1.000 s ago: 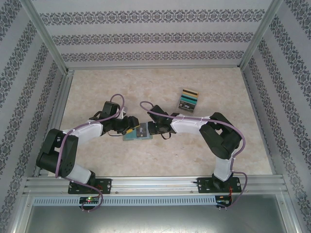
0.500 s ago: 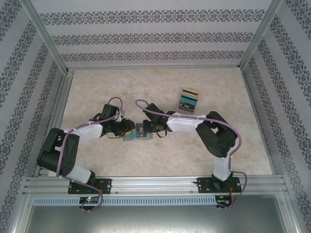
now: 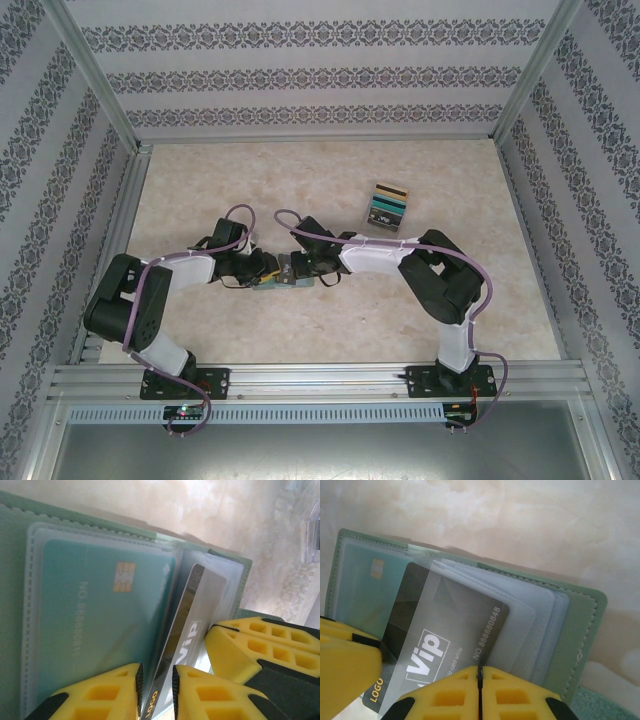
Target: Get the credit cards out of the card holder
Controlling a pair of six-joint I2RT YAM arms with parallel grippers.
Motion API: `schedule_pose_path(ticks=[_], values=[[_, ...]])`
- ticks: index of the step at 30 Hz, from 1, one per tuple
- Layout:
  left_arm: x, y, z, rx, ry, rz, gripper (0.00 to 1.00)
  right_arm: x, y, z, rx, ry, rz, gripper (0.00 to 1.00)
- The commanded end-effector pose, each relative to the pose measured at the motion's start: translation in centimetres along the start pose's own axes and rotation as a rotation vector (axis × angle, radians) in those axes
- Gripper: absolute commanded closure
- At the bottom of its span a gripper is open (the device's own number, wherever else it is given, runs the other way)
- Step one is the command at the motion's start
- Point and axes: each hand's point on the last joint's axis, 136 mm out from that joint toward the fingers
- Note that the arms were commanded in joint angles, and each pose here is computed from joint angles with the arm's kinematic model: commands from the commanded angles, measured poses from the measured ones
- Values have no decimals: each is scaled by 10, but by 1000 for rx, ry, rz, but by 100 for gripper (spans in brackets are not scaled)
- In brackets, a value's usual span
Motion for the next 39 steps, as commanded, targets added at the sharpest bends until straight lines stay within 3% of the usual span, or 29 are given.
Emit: schedule_pose_path(ticks=[1, 21, 39], values=[[3, 1, 3, -3, -1, -26, 76, 9, -1, -13, 10, 51, -7, 90], [4, 3, 7, 26, -34, -37, 97, 8, -9, -15, 16, 51, -31, 90], [-22, 25, 13, 51, -177, 64, 100, 4, -19, -16, 35, 46, -41, 90]])
Point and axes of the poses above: each hand's point on the last joint's axis, 136 mm out from that joint toward the fingers, its own x axis out along the fingers, its own y axis along the line the jaws close on, z = x × y, and after that the axes turned 9 degrees about -x, right-handed
